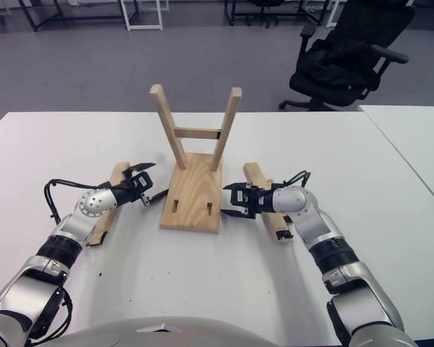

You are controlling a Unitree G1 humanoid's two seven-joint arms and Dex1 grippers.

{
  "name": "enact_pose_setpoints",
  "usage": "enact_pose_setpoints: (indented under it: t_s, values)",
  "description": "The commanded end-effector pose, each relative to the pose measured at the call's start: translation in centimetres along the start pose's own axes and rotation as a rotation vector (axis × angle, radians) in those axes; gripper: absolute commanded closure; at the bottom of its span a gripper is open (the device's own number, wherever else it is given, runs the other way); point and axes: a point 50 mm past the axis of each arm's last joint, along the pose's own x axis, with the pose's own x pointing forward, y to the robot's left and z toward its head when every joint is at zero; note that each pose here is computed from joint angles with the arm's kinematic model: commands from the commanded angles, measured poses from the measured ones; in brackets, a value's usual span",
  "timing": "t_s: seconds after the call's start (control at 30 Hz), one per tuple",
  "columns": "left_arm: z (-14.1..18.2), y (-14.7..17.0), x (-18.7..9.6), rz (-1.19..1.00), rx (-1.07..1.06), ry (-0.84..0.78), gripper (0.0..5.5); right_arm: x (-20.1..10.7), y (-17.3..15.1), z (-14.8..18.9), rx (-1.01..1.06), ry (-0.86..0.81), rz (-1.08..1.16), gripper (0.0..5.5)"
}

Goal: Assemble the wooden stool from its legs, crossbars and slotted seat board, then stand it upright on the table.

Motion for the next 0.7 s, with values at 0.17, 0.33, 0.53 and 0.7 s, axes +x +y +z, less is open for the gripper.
enact_pose_setpoints:
  t_s: [0.17,0.33,0.53,0.7]
  values:
    - [-0.6,-3.8,-3.4,-0.161,0.053,0.042,0.87,0.4,-0.9,0.8,0.037,0.043,-0.161,2.31]
    - [0.4,-5.7,-3.7,-0.215,0.089,0.060,0.87,1.8,0.6,0.9,0.063,0.022,-0.114,2.31]
    - [1.8,-2.7,-4.2,-0.057,0.146,0.058,0.87,-0.1,-1.8,0.6,0.206,-0.053,-0.345,2.31]
    - [3.8,-0.3,-5.5,0.202,0.089,-0.047,0.87,-8.0,-3.9,-3.0,0.554,-0.108,-0.758,2.31]
